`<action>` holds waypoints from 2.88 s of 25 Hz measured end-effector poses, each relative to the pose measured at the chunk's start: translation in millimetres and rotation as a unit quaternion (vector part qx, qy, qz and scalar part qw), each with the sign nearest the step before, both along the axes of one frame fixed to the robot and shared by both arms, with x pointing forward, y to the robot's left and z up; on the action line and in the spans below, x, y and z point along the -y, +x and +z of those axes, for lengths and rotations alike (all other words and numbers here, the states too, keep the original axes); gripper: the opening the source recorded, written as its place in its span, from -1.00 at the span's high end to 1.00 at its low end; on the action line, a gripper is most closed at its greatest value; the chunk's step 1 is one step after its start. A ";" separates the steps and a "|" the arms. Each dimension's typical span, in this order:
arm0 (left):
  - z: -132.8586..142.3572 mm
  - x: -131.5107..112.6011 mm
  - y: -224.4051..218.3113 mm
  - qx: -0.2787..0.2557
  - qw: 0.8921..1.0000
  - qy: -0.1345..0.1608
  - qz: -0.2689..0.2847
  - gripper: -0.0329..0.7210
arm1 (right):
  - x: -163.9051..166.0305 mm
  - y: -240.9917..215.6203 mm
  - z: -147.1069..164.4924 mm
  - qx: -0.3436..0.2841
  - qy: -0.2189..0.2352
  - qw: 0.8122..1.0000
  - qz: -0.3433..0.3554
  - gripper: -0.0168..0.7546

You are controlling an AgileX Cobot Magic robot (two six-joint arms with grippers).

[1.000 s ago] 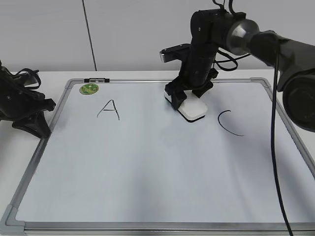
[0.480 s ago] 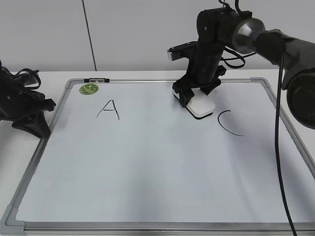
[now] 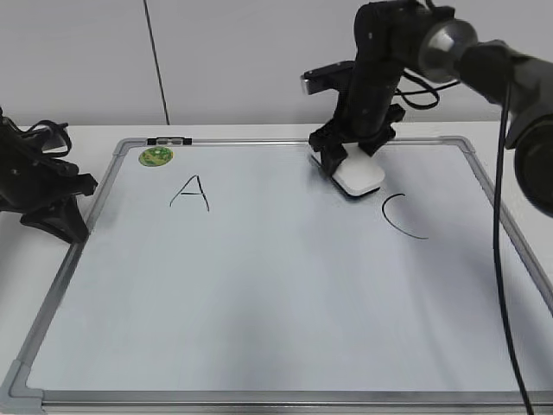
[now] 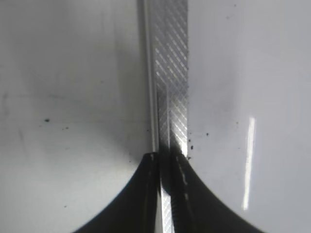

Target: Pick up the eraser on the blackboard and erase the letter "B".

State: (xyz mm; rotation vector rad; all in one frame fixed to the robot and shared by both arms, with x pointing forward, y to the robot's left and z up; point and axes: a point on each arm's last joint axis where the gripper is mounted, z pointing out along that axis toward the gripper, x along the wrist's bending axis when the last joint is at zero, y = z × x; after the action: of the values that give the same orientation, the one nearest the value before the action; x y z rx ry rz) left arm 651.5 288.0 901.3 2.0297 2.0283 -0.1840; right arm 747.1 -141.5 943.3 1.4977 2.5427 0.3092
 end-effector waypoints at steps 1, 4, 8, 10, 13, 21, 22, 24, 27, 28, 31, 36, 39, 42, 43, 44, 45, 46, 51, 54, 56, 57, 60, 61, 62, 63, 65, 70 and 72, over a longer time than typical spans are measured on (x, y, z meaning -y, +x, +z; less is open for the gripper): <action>0.0 0.0 0.0 0.000 1.000 0.000 0.000 0.83 | 0.2 -0.7 8.8 0.008 0.003 1.000 0.000 -0.44; 0.0 0.0 0.0 0.000 1.000 0.000 0.000 0.83 | 2.8 -4.8 43.7 0.038 0.019 0.999 -0.003 -0.44; 0.0 -0.1 0.0 0.000 1.000 0.001 -0.001 0.83 | 4.4 -15.3 77.5 0.058 0.035 0.998 -0.002 -0.44; 0.0 -0.1 -0.2 -0.001 1.000 0.001 -0.001 0.83 | 6.1 -21.8 83.1 0.053 0.035 0.998 -0.006 -0.44; 0.0 -0.1 -0.2 -0.001 1.000 0.001 -0.001 0.83 | 11.2 -35.8 89.1 0.037 0.026 0.999 -0.008 -0.44; 0.0 -0.1 -0.2 -0.001 1.000 0.001 -0.001 0.83 | 45.6 -81.9 83.8 -0.035 -0.004 0.999 -0.039 -0.44; 0.0 -0.1 -0.2 -0.001 1.000 0.001 -0.001 0.83 | 54.7 -86.1 83.1 -0.043 -0.005 0.998 -0.051 -0.44; 0.0 0.0 -0.3 -0.002 1.000 0.000 -0.001 0.83 | 74.7 -96.4 78.3 -0.064 -0.008 0.995 -0.079 -0.44; 0.0 0.0 -0.3 -0.002 1.000 0.000 -0.001 0.83 | 98.4 -108.7 71.9 -0.070 -0.006 0.990 -0.120 -0.44; 0.0 0.0 -0.3 -0.002 1.000 0.000 -0.001 0.83 | 106.8 -113.2 71.8 -0.066 -0.003 0.989 -0.135 -0.44; 0.0 0.0 -0.3 -0.002 1.000 0.000 -0.001 0.83 | 124.0 -122.7 62.6 -0.064 0.005 0.984 -0.164 -0.44; 0.0 0.0 -0.5 -0.003 1.000 0.000 -0.001 0.83 | 144.7 -130.2 38.3 -0.070 0.018 0.977 -0.202 -0.44; 0.0 0.0 -0.5 -0.003 1.000 0.000 -0.001 0.83 | 159.6 -129.8 32.9 -0.061 0.023 0.972 -0.224 -0.44; 0.0 0.0 -0.5 -0.003 1.000 0.000 -0.001 0.83 | 171.5 -125.5 25.9 -0.055 0.029 0.968 -0.242 -0.44; 0.0 0.0 -0.5 -0.003 1.000 0.000 -0.001 0.83 | 173.4 -124.7 23.2 -0.057 0.029 0.967 -0.245 -0.44; 0.0 0.0 -0.5 -0.003 1.000 0.000 -0.001 0.83 | 174.9 -123.6 20.2 -0.060 0.031 0.967 -0.247 -0.44; 0.0 0.0 -0.5 -0.003 1.000 0.000 -0.001 0.83 | 175.0 -121.8 16.1 -0.064 0.035 0.966 -0.247 -0.44; 0.0 0.0 -0.5 -0.003 1.000 0.000 -0.001 0.83 | 174.6 -119.7 13.8 -0.066 0.037 0.966 -0.247 -0.44; 0.0 0.0 -0.5 -0.003 1.000 0.000 -0.001 0.83 | 174.1 -105.5 5.2 -0.066 0.044 0.966 -0.247 -0.44; 0.0 0.0 -0.5 -0.003 1.000 0.000 -0.001 0.83 | 174.6 -97.6 -1.6 -0.071 0.044 0.966 -0.246 -0.44; 0.0 0.0 -0.5 -0.003 1.000 0.000 -0.001 0.83 | 174.7 -95.8 -6.7 -0.078 0.043 0.965 -0.246 -0.44; 0.0 0.0 -0.5 -0.003 1.000 0.000 -0.001 0.83 | 174.6 -95.7 -6.7 -0.079 0.042 0.965 -0.245 -0.44; 0.0 0.0 -0.5 -0.003 1.000 0.000 -0.001 0.83 | 174.7 -94.8 -10.1 -0.084 0.041 0.965 -0.244 -0.44; 0.0 0.0 -0.5 -0.003 1.000 0.000 -0.001 0.83 | 174.7 -94.7 -12.3 -0.086 0.040 0.965 -0.243 -0.44; 0.0 0.0 -0.5 -0.003 1.000 0.000 -0.001 0.83 | 174.7 -94.3 -12.6 -0.087 0.040 0.965 -0.243 -0.44; 0.0 0.0 -0.5 -0.003 1.000 0.000 -0.001 0.83 | 174.7 -94.3 -12.6 -0.087 0.040 0.965 -0.243 -0.44; 0.0 0.0 -0.5 -0.003 1.000 0.000 -0.001 0.83 | 174.7 -94.3 -12.6 -0.087 0.040 0.965 -0.243 -0.48; 0.0 0.0 -0.5 -0.003 1.000 0.000 -0.001 0.82 | 174.7 -93.3 -15.1 -0.096 0.038 0.965 -0.240 -0.72; 0.0 0.0 -0.5 -0.003 1.000 0.000 -0.001 0.80 | 174.9 -91.9 -10.1 -0.107 0.035 0.965 -0.235 -0.73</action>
State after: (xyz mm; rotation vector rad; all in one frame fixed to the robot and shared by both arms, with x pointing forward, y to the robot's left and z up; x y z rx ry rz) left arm 651.0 288.0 901.3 2.0341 2.0289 -0.1896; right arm 655.2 -316.4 933.2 2.2004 2.2360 0.1753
